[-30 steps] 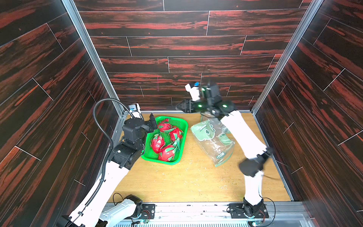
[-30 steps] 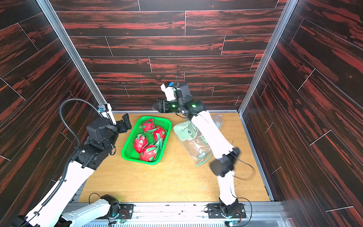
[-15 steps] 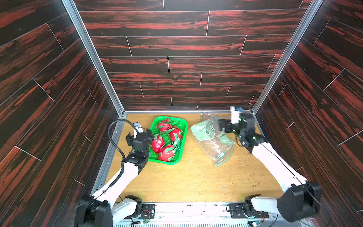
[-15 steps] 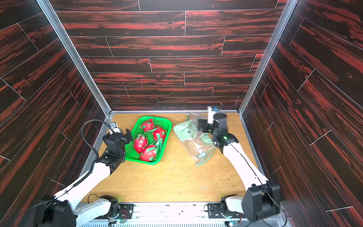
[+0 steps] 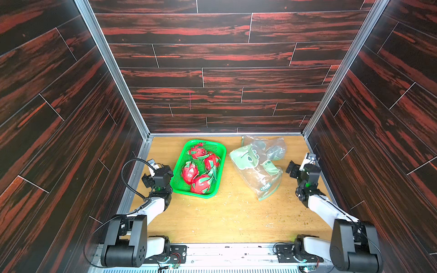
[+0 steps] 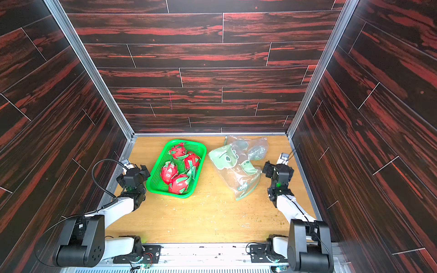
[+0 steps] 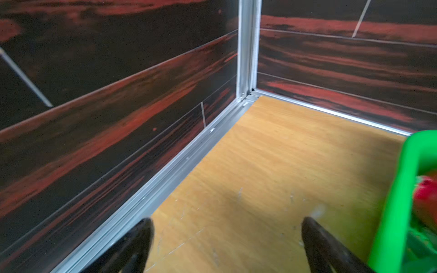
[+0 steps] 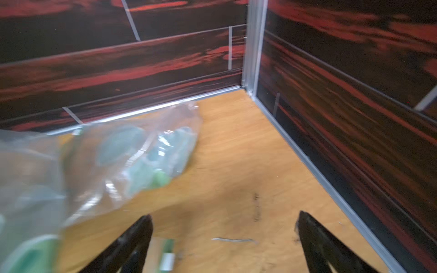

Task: Open the zip-top bag and take out the dragon fruit
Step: Reset both arms

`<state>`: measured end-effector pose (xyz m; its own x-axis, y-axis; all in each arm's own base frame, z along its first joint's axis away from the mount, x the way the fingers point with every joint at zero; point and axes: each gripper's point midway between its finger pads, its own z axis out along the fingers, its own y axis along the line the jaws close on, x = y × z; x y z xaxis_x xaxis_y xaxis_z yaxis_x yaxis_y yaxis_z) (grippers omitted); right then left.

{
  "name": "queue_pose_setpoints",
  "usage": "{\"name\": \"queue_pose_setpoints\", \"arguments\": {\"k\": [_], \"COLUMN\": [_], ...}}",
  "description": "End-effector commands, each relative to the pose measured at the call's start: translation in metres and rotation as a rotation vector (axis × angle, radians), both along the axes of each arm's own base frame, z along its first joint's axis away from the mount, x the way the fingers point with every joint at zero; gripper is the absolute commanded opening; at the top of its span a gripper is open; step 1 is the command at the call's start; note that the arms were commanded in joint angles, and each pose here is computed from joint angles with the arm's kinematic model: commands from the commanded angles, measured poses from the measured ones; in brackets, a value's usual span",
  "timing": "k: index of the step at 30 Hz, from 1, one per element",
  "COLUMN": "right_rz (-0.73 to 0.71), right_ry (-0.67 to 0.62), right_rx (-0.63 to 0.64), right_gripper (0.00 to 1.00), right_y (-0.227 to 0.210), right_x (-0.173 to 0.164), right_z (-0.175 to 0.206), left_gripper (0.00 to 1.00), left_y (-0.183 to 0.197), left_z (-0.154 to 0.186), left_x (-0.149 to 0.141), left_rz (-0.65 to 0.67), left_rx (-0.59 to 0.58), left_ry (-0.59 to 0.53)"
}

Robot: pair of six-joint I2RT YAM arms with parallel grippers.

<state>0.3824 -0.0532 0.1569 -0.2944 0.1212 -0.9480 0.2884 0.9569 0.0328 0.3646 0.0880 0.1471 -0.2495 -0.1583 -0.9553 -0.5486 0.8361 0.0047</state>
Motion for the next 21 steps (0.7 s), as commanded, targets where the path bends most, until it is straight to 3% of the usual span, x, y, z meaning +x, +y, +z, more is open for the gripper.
{"name": "queue_pose_setpoints", "arguments": {"k": [1,3,7,12,16,21], "right_rz": [-0.004,0.029,0.065,0.020,0.076,0.240], "right_ry": [-0.118,-0.142,-0.196,-0.084,-0.100,-0.288], "right_rx": [-0.038,-0.042,-0.054,-0.036,-0.008,0.000], "right_gripper": [0.99,0.99,0.98,0.98,0.98,0.99], "right_y": [-0.004,0.001,0.006,-0.005,0.004,0.032], "right_x": [0.003,0.006,0.000,-0.008,-0.007,-0.027], "right_z": [0.008,0.011,0.018,-0.009,-0.015,-0.015], "left_gripper": [1.00,1.00,1.00,1.00,1.00,1.00], "left_y": [-0.008,-0.024,-0.025,-0.026,-0.023,-0.017], "left_z": [0.011,0.009,0.006,-0.020,-0.021,-0.044], "left_x": [0.008,0.012,0.005,0.002,0.000,0.009], "left_rz": [-0.064,-0.171,-0.182,-0.189,-0.196,-0.190], "left_rx": [-0.017,-0.016,-0.011,-0.023,-0.016,-0.057], "left_ry": [-0.046,-0.029,-0.048,0.013,-0.050,-0.071]}}
